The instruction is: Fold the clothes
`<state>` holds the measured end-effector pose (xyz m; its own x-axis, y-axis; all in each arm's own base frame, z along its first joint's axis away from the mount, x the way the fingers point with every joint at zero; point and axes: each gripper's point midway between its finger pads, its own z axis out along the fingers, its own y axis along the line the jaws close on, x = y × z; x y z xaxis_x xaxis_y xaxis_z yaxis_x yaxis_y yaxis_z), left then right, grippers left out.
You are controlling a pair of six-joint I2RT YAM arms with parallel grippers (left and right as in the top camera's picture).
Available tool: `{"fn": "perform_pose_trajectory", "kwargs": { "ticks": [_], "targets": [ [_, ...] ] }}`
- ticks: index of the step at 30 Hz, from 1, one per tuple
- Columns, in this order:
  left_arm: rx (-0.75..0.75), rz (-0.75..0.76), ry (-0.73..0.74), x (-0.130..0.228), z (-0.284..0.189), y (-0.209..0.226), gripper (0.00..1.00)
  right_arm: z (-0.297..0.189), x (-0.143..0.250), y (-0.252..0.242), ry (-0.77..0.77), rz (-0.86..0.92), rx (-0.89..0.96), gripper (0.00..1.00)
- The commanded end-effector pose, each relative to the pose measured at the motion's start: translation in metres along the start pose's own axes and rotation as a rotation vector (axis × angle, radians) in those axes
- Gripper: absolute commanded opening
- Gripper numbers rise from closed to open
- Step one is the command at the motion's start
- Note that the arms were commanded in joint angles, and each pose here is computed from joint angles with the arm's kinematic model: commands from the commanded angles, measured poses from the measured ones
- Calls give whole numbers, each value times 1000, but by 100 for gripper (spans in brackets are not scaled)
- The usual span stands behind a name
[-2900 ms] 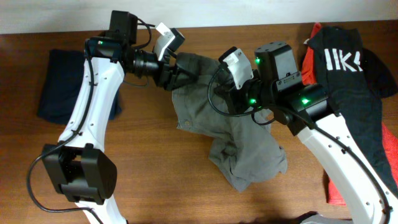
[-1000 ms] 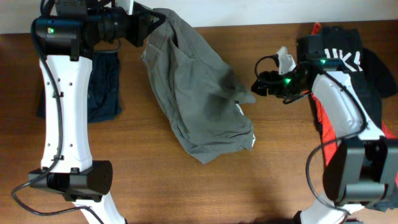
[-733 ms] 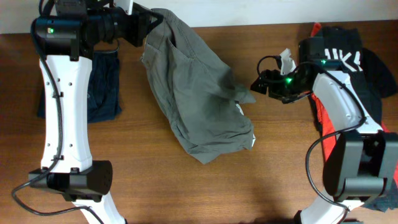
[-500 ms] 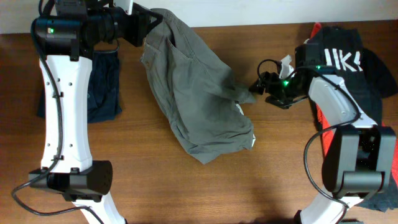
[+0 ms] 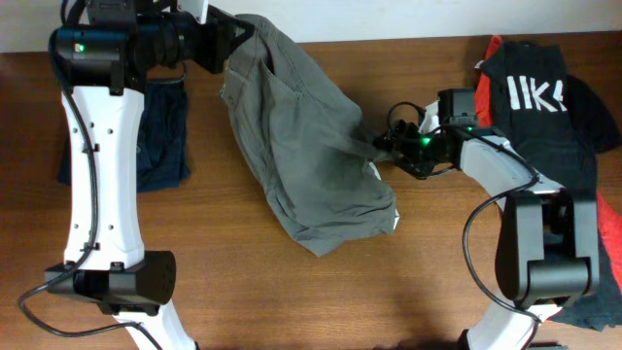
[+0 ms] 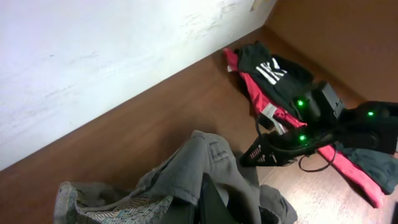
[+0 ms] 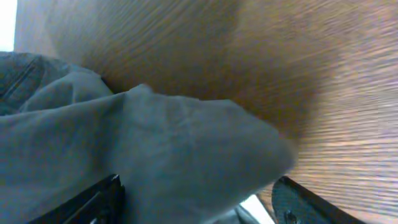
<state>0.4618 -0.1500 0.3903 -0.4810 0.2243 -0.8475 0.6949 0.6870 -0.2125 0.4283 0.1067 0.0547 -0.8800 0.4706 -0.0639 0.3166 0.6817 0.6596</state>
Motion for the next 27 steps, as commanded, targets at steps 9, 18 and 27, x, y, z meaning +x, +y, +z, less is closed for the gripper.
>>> {"fn": "perform_pose_trajectory", "kwargs": {
  "ticks": [9, 18, 27],
  "targets": [
    [-78, 7, 5, -3, -5, 9, 1, 12, 0, 10, -35, -99, 4, 4],
    [-372, 53, -25, -23, -36, 44, 1, -85, -55, 73, -199, -338, -9, 4],
    [-531, 166, -237, -85, -119, 12, 1, -251, -70, 129, -377, -487, 141, 4]
  ]
}}
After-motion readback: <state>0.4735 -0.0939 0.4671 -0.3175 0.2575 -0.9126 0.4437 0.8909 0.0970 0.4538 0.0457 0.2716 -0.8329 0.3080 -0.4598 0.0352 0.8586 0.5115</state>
